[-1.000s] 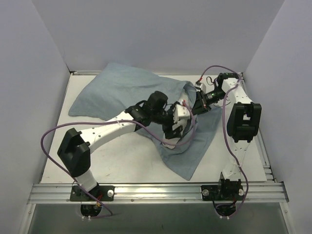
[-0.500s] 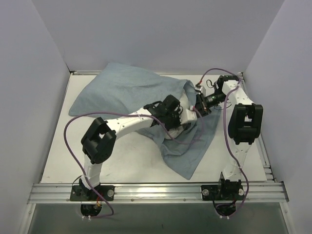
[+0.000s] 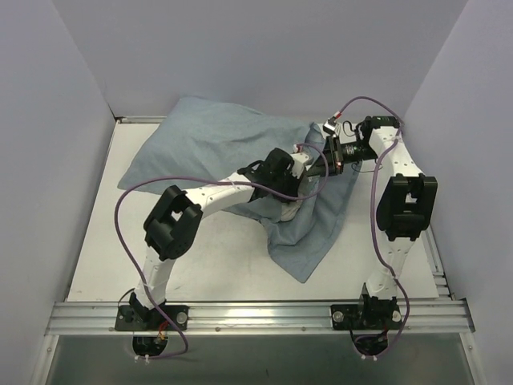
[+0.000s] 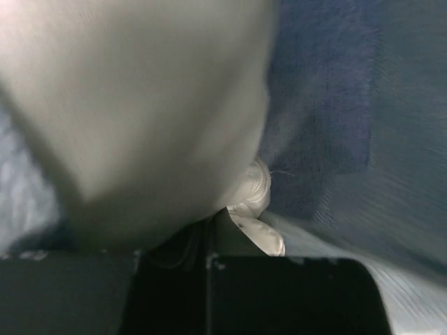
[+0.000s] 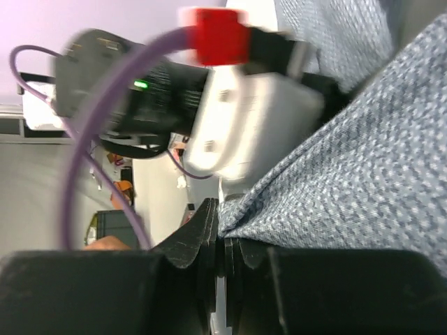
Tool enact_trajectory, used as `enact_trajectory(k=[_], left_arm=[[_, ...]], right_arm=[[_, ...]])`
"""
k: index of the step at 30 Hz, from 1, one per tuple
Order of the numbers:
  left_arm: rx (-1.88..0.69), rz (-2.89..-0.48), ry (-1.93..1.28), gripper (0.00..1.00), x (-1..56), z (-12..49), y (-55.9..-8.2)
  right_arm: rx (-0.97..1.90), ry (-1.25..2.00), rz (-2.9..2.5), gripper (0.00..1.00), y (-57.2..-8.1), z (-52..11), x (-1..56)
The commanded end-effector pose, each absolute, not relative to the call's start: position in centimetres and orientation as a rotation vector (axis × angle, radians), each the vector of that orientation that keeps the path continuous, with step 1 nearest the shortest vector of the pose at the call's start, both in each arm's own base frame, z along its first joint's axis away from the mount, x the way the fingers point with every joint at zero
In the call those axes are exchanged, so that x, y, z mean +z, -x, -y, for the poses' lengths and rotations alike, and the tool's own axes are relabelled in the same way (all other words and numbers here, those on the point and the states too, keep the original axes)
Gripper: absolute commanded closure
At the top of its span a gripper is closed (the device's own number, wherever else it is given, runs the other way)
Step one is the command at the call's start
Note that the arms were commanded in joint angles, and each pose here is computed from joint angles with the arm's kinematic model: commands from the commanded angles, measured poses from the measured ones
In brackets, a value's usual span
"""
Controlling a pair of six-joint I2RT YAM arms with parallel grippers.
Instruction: Put the pillow into the pillowcase
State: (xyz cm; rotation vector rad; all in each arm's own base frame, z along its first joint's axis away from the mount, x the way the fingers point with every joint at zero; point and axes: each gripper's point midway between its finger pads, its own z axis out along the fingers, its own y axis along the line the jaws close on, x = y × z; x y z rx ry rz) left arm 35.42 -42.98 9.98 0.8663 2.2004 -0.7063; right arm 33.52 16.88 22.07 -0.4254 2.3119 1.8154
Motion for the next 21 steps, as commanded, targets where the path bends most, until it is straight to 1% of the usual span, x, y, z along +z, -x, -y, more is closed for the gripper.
enact_trajectory(k=[1,3,4,5,7,9,10,11,12,13,15,16,17,21], left_arm=[[-0.707,-2.263,-0.682,1.0,8.5,42.7,-37.0],[-0.76,-2.259,-0.702,1.0,8.3,42.5,-36.0],[-0.771,-2.228,-0.688,1.0,9.7,42.0,-36.0],[-0.752,-2.251,-0.683,1.0,8.5,40.8,-35.5],[-0.734,-2.276,-0.643,1.0,8.7,39.2,-35.8],[-0.716,-2.308,-0.584,1.0,8.4,38.0,-36.3],[-0.744,-2.291,-0.562,1.0,9.1,37.8,-36.8],[-0.769,-2.258,-0.534,1.0,9.8,37.6,-37.9],[-0.803,-2.233,-0.52,1.0,10.6,37.9,-38.4],[-0.87,-2.207,-0.546,1.0,11.4,38.7,-38.1],[-0.923,-2.139,-0.582,0.93,13.4,40.1,-38.5],[-0.962,-2.126,-0.617,0.91,13.9,40.9,-38.1],[-0.968,-2.134,-0.639,0.88,14.0,41.3,-37.6],[-0.933,-2.105,-0.713,0.88,14.8,42.9,-36.8]], right_arm=[[2.184,0.18,-2.097,0.98,-31.1,-18.2,31.2],[2.17,0.18,-2.083,0.98,-31.4,-17.7,31.6],[2.195,0.137,-2.106,0.97,-31.6,-17.7,31.7],[2.16,0.12,-2.078,0.97,-32.5,-16.4,31.8],[2.141,0.105,-2.065,0.96,-32.7,-15.7,32.0],[2.135,0.071,-2.07,0.92,-32.6,-15.1,31.4],[2.114,0.07,-2.091,0.72,-32.4,-15.0,30.8],[2.062,0.094,-2.138,0.65,-31.9,-14.9,29.8],[2.006,0.109,-2.207,0.63,-31.7,-14.8,28.5],[1.859,0.158,-2.359,0.62,-31.4,-14.2,25.9],[1.684,0.114,-2.57,0.57,-32.0,-13.1,22.1],[1.401,0.107,-2.715,0.57,-33.0,-11.2,18.9],[1.327,0.087,-2.738,0.56,-33.2,-10.6,18.3],[1.063,0.064,-2.788,0.55,-32.9,-9.0,17.5]])
